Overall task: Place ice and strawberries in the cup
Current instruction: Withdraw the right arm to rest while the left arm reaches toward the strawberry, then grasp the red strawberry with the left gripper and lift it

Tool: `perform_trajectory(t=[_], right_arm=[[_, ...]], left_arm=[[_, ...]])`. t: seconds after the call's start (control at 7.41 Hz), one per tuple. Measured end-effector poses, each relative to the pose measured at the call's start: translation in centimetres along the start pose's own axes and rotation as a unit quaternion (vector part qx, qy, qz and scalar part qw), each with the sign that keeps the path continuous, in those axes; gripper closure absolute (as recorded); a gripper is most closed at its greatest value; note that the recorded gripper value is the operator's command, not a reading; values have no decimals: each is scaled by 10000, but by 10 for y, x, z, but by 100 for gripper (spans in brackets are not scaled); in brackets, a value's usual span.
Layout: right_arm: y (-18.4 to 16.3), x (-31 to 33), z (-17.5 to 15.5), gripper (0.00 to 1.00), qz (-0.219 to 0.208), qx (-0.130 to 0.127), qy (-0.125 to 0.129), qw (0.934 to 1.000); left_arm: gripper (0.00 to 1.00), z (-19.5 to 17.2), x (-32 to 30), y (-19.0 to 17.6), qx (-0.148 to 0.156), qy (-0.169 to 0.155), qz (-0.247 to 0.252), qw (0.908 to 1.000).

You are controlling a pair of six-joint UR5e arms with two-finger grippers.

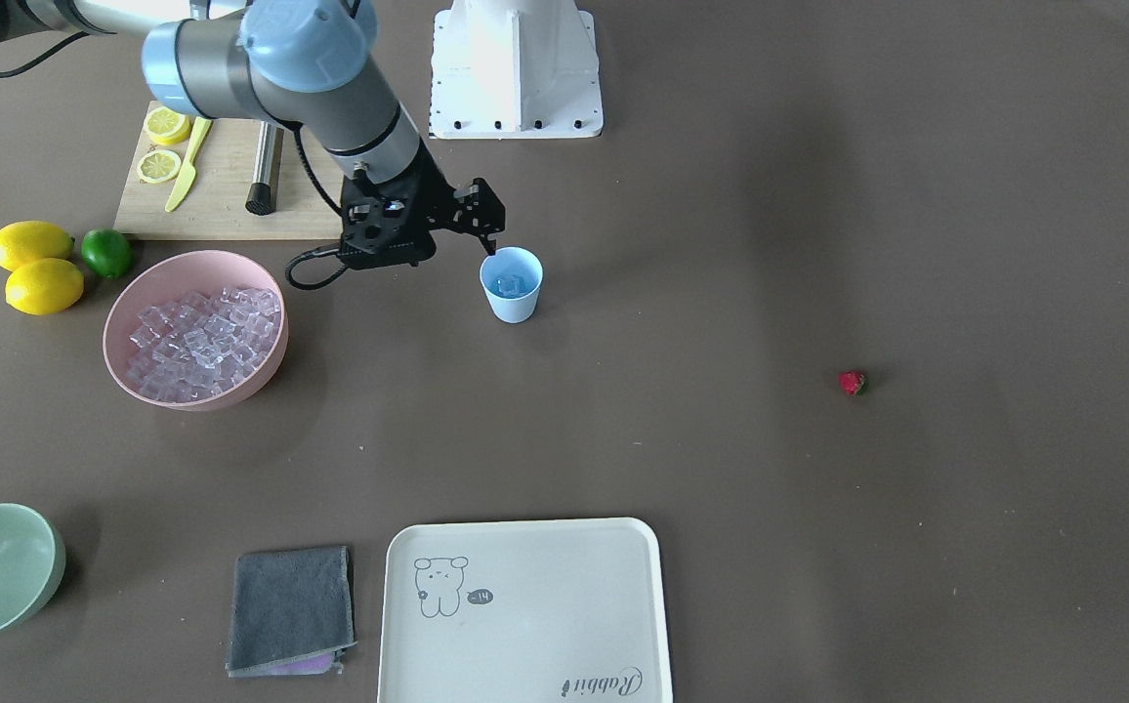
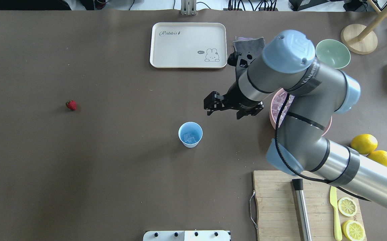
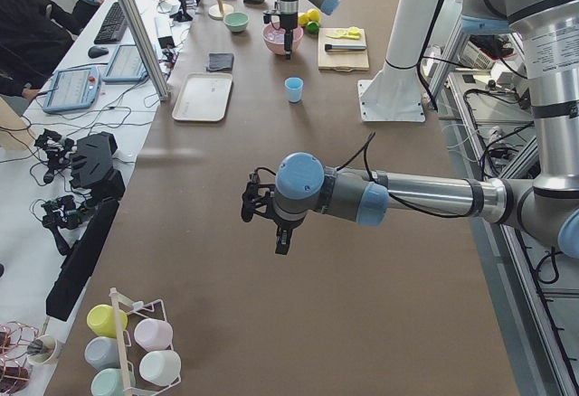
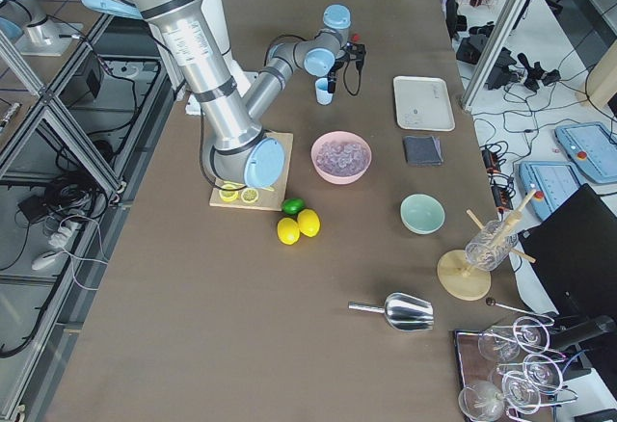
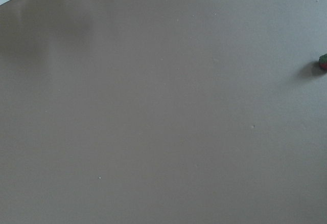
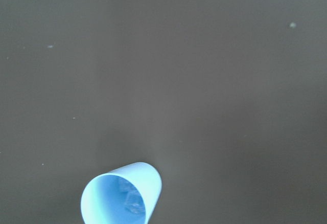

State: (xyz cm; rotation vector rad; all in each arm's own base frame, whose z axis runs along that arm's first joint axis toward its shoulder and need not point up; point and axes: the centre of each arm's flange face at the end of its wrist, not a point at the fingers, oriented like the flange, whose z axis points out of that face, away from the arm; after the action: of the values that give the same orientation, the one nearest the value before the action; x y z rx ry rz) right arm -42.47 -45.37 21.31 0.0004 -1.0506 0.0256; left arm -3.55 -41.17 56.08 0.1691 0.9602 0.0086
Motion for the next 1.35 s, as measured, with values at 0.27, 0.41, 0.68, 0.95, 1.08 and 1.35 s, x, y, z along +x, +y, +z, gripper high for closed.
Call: perform_trajectory(t=[0.27, 0.41, 0.68, 0.95, 1.08, 1.35], right_arm=[[-29, 71, -39, 0, -302, -18, 200, 9993], [-43, 113, -55, 0, -578, -14, 382, 9976], [-61, 204, -86, 0, -1071, -77, 742, 9914], [-63, 281, -108, 0, -1436, -162, 1000, 9844], [-62, 305, -118, 0, -1502, -161, 1059, 9828], [-61, 339, -135, 0, -1536, -132, 1104, 9819]], left_arm=[[3, 27, 69, -48, -89, 31, -409, 9991], [3, 46, 114, -71, -82, -68, -808, 9967], [3, 86, 182, -88, -1, -162, -1275, 9917], [3, 140, 247, -95, 88, -230, -1656, 9859], [3, 169, 274, -91, 149, -344, -1761, 9837], [5, 214, 287, -82, 253, -483, -1756, 9830]])
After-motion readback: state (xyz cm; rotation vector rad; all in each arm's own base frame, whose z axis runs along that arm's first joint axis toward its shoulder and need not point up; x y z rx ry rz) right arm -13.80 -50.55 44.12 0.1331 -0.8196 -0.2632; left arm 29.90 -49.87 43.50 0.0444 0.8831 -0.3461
